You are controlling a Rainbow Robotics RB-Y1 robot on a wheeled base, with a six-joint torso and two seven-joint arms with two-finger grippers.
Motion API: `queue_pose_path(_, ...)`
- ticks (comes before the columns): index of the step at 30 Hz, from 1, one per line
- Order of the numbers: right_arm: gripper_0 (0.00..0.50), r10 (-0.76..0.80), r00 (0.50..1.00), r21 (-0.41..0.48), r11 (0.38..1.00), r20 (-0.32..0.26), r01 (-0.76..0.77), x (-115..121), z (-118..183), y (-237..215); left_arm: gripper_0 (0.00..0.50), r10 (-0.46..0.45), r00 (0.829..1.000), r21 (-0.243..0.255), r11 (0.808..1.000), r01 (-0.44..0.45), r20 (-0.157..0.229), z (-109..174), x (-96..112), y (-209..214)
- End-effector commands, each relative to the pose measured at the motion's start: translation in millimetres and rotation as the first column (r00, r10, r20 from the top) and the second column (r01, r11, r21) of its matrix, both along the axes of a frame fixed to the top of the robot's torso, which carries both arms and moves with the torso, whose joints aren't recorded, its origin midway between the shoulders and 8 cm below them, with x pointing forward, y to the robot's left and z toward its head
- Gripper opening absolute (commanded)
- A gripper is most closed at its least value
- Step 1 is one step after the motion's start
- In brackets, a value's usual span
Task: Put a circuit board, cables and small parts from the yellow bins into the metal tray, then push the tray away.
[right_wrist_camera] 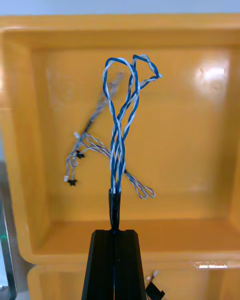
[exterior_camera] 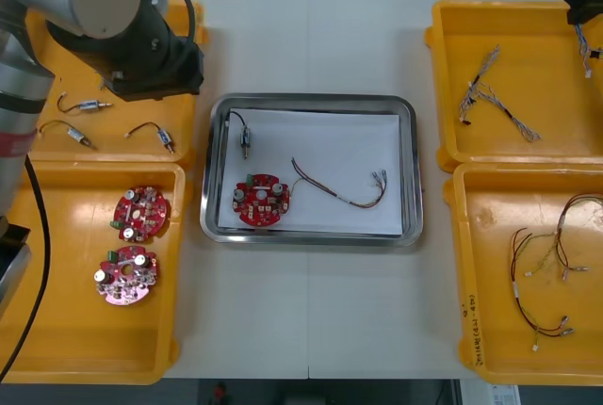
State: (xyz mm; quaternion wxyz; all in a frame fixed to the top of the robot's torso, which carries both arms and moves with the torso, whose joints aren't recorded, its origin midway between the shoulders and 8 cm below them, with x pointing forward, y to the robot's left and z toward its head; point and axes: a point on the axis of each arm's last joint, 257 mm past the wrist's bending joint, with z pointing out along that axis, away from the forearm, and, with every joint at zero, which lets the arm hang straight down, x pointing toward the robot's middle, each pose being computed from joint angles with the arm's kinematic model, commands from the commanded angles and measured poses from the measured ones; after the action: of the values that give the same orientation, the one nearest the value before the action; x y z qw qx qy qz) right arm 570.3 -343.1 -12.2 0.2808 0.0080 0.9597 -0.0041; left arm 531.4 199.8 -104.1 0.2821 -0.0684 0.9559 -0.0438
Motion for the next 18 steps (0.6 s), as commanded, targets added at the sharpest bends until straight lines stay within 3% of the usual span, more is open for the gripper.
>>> queue_pose_path(1,0.000,0.177,0.984,-0.112,0.979,0.032,-0.173,-3,-1,44,0.500,0.167,0.986,-0.030,0.986,-0.166,0.023,29,-4,55)
queue_pose_path(9,0.000,0.450,0.892,-0.186,0.881,0.038,-0.436,-18,-1,124,0.500,0.270,0.962,-0.046,0.962,-0.271,-0.031,34,-8,112)
queue_pose_path(18,0.000,0.664,0.745,-0.262,0.708,-0.066,-0.655,-50,-36,187,0.500,0.358,0.930,-0.070,0.929,-0.364,-0.085,33,-4,158)
